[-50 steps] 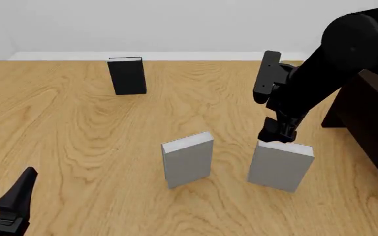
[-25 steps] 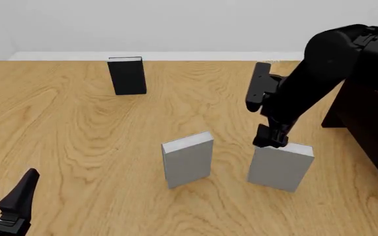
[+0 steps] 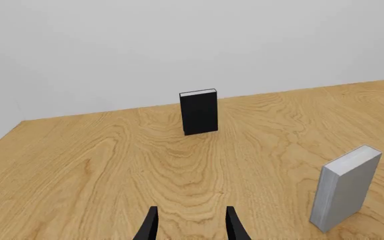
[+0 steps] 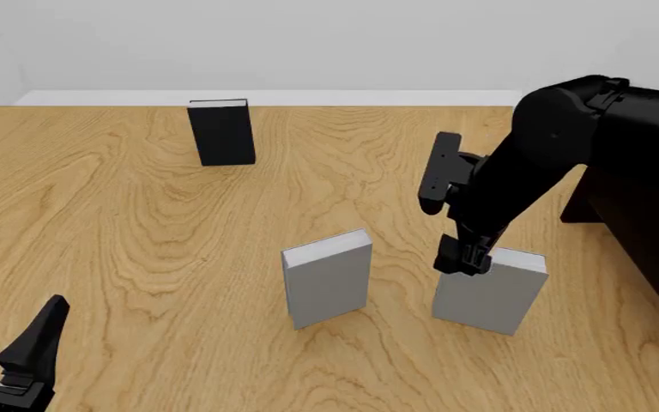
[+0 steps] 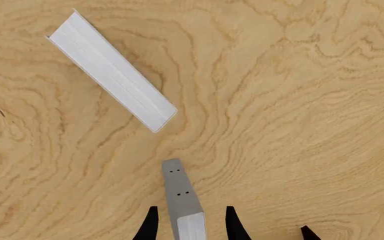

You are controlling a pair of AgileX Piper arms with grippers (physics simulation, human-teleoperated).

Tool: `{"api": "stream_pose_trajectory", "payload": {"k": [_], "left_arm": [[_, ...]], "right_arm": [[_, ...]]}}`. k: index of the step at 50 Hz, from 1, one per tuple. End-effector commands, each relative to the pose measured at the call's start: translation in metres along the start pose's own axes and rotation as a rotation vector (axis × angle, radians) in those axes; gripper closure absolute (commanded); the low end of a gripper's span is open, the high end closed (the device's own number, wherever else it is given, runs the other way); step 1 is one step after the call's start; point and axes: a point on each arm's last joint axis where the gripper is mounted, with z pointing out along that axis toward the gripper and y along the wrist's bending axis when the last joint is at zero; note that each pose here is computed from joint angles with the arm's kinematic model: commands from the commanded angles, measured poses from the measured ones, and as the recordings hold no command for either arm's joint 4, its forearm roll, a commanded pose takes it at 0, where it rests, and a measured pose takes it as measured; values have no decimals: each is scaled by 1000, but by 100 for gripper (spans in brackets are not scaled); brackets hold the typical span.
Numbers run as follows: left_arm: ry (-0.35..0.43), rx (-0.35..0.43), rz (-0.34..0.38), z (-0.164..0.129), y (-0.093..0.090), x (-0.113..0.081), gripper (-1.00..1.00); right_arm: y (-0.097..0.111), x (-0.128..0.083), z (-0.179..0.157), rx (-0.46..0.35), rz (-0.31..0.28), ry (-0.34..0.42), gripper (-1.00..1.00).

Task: Pick up the book on the right and place it on the cabinet shelf.

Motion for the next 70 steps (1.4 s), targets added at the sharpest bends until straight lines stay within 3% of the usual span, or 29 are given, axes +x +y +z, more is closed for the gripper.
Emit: {"api": "stream_pose_trajectory", "payload": {"k": [1, 44, 45, 63, 70], "left_arm": [[0, -2, 0, 0, 0, 0, -100], [1, 1, 3, 0, 0, 0, -100], [2, 1, 3, 0, 0, 0, -100], [0, 9, 0, 0, 0, 0, -100], [-5, 14, -3, 0, -1, 0, -100]], "right_arm": [[1, 5, 9, -5, 7, 10, -100], [5, 20, 31, -17, 2, 33, -100], [4, 21, 30, -10, -7, 29, 100], [6, 19, 2, 5, -16, 11, 100], [0, 28, -14, 27, -19, 8, 100]]}}
